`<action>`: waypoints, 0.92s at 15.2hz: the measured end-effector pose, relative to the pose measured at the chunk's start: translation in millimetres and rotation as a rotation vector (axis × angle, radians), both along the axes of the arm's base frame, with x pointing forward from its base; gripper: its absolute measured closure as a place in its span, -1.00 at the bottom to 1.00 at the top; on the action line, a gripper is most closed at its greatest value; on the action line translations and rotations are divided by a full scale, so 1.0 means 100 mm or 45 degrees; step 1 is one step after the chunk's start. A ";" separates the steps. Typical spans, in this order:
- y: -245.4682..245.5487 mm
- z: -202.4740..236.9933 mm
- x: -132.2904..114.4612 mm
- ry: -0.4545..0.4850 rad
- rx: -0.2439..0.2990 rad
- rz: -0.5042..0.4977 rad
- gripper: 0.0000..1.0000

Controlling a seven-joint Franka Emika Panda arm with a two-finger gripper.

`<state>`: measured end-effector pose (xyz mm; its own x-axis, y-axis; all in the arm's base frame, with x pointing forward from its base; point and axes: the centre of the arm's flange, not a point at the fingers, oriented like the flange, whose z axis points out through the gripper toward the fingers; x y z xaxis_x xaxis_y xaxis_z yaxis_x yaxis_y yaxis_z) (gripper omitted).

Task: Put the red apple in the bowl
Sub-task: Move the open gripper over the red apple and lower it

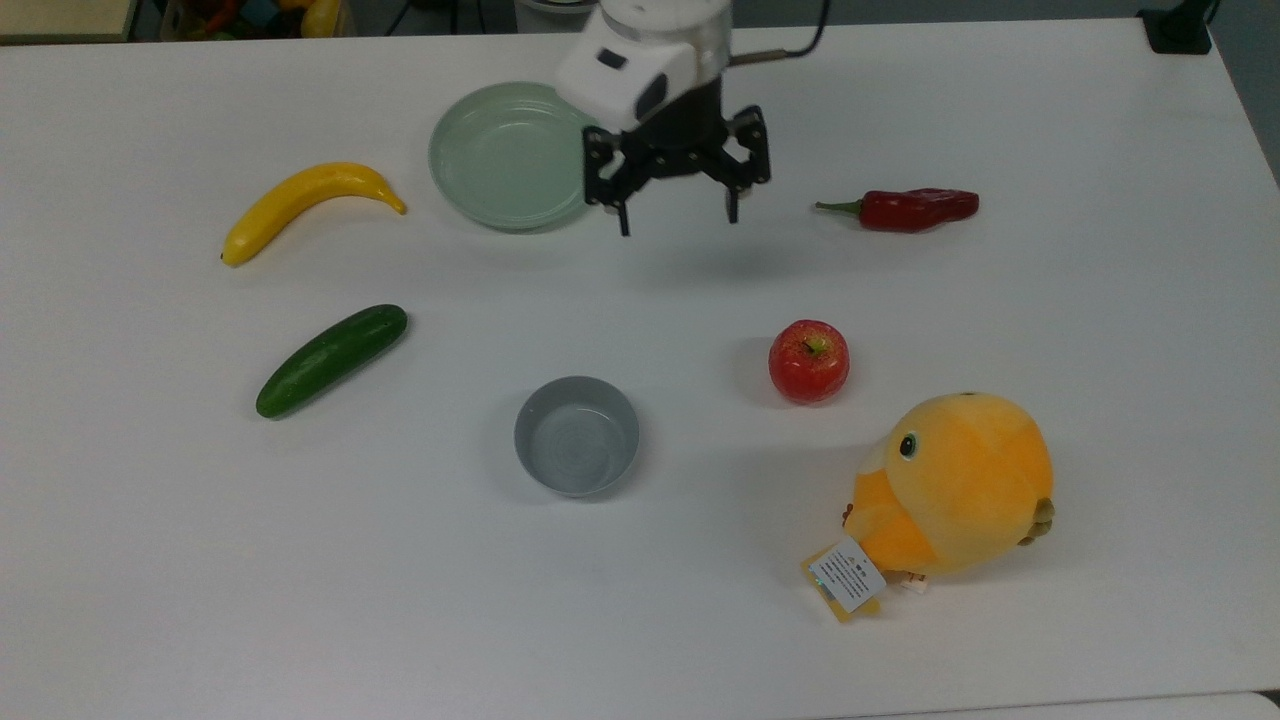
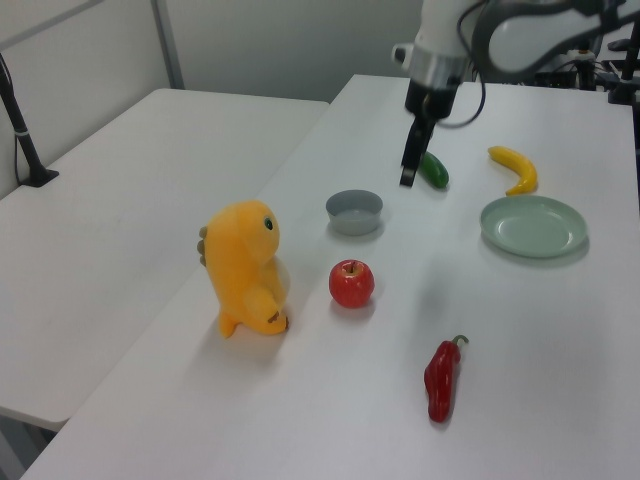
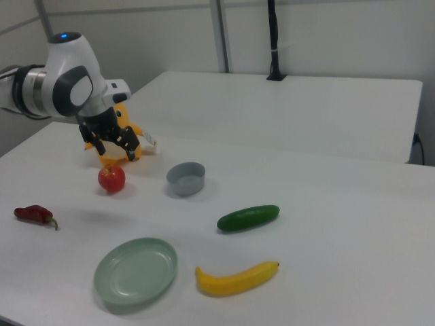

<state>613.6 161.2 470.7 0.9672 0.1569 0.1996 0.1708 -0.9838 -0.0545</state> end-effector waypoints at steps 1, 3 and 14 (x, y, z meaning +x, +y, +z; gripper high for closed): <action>0.12 -0.09 0.02 -0.004 0.006 0.001 -1.00; 0.37 -0.25 0.05 -0.009 0.030 -0.047 -1.00; 1.18 -1.00 0.27 -0.088 0.001 0.025 -1.00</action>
